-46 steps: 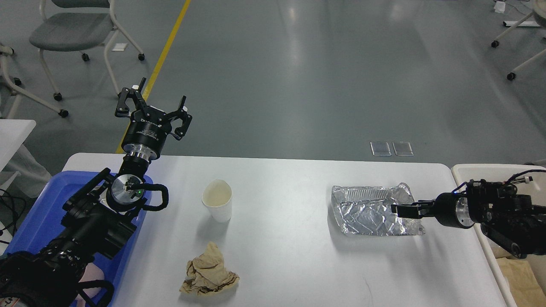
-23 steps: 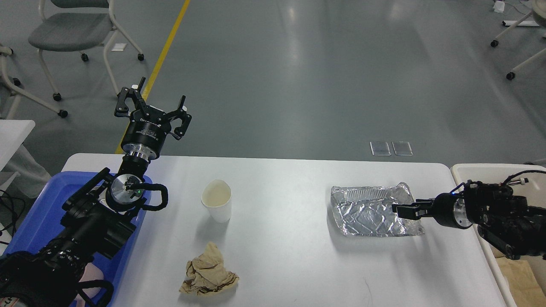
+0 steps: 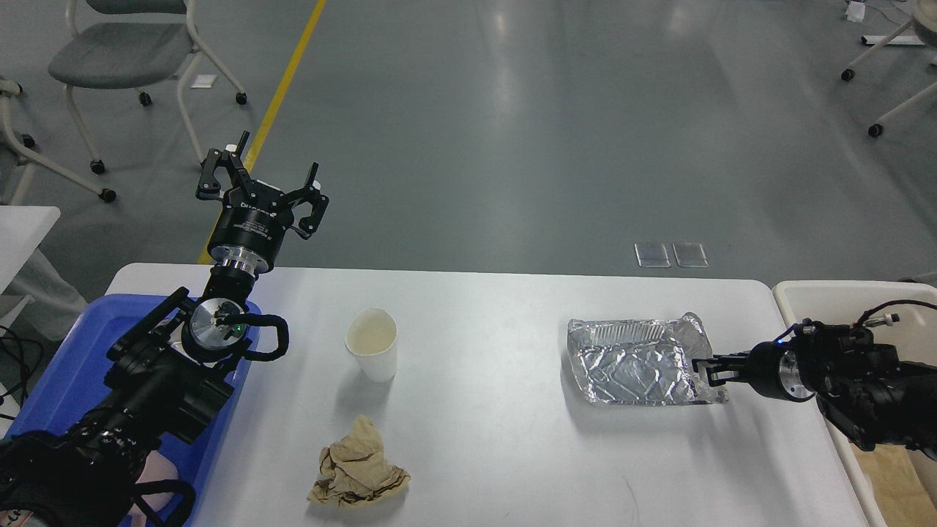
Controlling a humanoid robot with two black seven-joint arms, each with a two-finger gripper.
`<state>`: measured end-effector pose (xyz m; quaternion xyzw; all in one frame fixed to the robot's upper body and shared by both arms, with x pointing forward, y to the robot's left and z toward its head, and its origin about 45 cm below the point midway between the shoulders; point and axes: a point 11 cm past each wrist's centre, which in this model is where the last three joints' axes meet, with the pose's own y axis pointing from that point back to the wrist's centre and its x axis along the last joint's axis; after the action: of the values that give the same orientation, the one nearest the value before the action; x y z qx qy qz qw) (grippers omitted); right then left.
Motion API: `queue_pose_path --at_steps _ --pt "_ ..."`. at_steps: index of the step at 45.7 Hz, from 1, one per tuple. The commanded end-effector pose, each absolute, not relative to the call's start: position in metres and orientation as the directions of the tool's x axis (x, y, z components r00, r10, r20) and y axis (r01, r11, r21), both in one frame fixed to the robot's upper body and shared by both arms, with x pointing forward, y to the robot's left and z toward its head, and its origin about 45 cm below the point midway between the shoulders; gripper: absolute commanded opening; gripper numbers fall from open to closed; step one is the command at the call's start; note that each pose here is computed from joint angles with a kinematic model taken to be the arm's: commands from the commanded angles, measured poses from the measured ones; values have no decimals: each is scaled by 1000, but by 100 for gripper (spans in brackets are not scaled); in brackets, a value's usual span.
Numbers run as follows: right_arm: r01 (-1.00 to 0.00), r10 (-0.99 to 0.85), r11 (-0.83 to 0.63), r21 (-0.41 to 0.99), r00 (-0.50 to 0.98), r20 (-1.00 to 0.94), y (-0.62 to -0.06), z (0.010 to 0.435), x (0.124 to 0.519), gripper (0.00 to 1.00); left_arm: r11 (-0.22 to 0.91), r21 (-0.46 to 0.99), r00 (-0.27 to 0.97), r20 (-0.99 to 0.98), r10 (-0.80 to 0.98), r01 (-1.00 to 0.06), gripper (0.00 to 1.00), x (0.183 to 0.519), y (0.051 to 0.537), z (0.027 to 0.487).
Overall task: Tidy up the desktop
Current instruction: 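Grasp the foil tray edge with the right gripper and lift it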
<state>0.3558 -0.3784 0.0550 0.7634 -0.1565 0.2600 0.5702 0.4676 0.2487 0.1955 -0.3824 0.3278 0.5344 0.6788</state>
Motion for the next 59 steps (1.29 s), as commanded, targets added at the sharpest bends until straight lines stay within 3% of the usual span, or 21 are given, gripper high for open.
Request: queue_pose_path --at_steps 1,28,41,59 --pt "-530 39 -297 794 824 565 -379 54 354 0 137 -168 214 -854 475 -976 97 468 249 195" --pt "-499 -32 -382 778 849 528 -365 74 369 0 115 -163 199 -847 493 -980 97 467 252 193" --pt "-459 -75 -495 738 868 490 -347 120 386 0 97 -148 177 -846 503 -984 97 462 258 186" --pt "-438 -198 -651 620 887 418 -335 179 362 0 94 -147 175 -843 509 -985 97 462 262 186"
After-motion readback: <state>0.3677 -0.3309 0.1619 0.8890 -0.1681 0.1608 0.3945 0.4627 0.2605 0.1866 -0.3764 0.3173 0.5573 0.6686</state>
